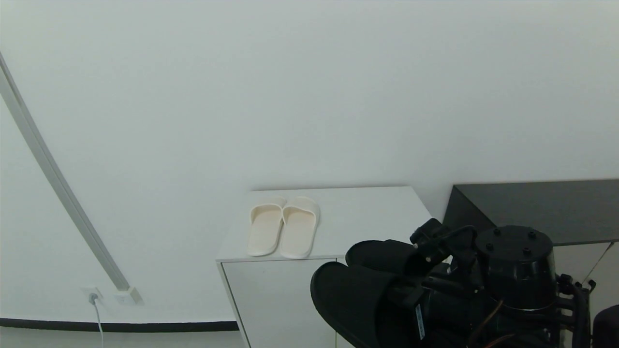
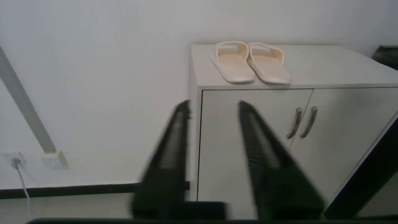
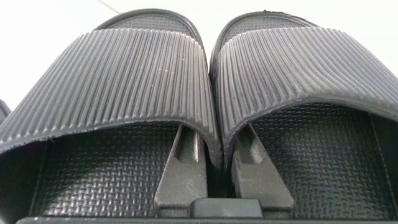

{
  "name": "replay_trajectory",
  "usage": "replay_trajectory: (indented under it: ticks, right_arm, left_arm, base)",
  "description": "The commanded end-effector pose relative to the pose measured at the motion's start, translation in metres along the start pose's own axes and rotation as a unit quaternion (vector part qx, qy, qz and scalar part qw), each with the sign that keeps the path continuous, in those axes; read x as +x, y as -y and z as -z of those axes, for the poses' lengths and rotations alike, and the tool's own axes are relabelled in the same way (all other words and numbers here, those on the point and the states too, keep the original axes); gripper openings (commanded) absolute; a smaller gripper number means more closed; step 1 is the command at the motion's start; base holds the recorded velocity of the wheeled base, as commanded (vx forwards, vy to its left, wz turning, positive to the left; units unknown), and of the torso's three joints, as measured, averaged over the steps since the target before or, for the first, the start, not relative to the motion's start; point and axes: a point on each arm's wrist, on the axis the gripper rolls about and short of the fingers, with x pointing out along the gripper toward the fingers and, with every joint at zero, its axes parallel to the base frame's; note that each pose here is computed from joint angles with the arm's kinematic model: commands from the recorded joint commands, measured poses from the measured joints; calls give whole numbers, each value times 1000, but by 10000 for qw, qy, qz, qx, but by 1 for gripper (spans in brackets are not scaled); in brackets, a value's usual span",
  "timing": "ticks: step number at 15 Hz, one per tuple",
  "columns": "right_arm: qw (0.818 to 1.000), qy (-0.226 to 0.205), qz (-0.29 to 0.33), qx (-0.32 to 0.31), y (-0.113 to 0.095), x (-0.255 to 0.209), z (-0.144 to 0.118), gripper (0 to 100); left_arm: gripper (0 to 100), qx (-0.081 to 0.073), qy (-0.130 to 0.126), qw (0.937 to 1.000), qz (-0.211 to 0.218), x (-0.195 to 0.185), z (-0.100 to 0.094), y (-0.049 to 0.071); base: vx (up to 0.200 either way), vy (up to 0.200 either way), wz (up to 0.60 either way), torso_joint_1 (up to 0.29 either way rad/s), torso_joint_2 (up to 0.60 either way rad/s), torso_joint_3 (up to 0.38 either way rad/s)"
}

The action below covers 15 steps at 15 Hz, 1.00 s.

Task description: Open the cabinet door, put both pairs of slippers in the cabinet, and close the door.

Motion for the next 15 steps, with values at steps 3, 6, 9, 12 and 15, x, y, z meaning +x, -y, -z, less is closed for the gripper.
replay_trajectory:
  ticks: [3,6,9,12,15]
  right_arm:
    - [10000,-54,6,-4,0,0,3,0]
    - [10000,-78,2,-57,1,-1,4,0]
    - [9999,-84,11,-68,0,0,5,0]
    - [9999,-84,11,-68,0,-1,5,0]
    - [9999,-133,-6,-67,0,-1,7,0]
  left_arm:
    - [100,-5,-5,10000,-12,0,0,0]
    - [100,-5,-5,10000,-12,0,0,0]
    - [100,-5,-5,10000,-12,0,0,0]
    - [100,-5,-5,10000,-12,0,0,0]
    - [100,-5,-5,10000,-12,0,0,0]
  base:
    - [0,0,0,-129,299,163]
    - [0,0,0,-146,333,176]
    - [0,0,0,-155,352,196]
    - [0,0,0,-167,367,212]
    - [0,0,0,-168,385,216]
